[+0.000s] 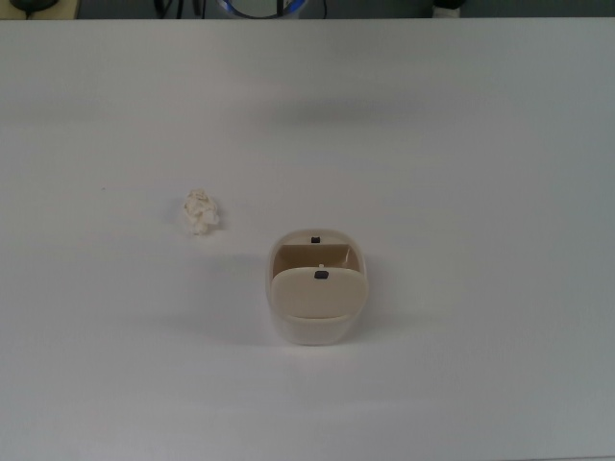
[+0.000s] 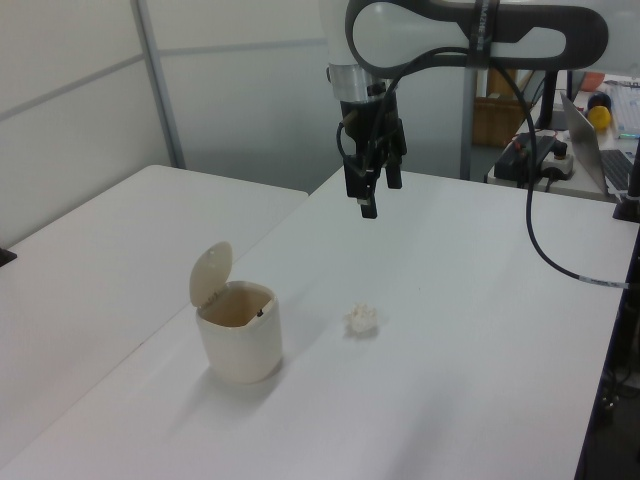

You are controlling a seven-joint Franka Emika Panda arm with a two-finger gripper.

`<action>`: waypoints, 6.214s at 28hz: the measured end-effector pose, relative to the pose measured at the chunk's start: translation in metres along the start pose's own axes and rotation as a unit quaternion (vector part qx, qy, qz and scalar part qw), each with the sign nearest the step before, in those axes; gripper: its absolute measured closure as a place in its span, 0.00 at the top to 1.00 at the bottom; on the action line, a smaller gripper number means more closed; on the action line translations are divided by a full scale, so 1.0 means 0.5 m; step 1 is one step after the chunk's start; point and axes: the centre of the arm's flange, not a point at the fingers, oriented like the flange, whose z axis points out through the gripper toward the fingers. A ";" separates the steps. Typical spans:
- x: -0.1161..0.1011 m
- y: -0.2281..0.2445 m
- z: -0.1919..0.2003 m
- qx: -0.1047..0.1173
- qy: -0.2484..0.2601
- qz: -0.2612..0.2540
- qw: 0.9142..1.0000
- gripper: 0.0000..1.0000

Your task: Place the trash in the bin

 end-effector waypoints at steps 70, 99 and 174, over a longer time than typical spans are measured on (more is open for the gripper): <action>0.266 0.191 0.640 0.023 -0.036 -0.015 0.999 0.59; 0.328 -0.118 0.274 0.043 0.236 -0.061 0.969 0.41; -0.063 0.019 -0.073 -0.017 0.007 0.052 0.998 1.00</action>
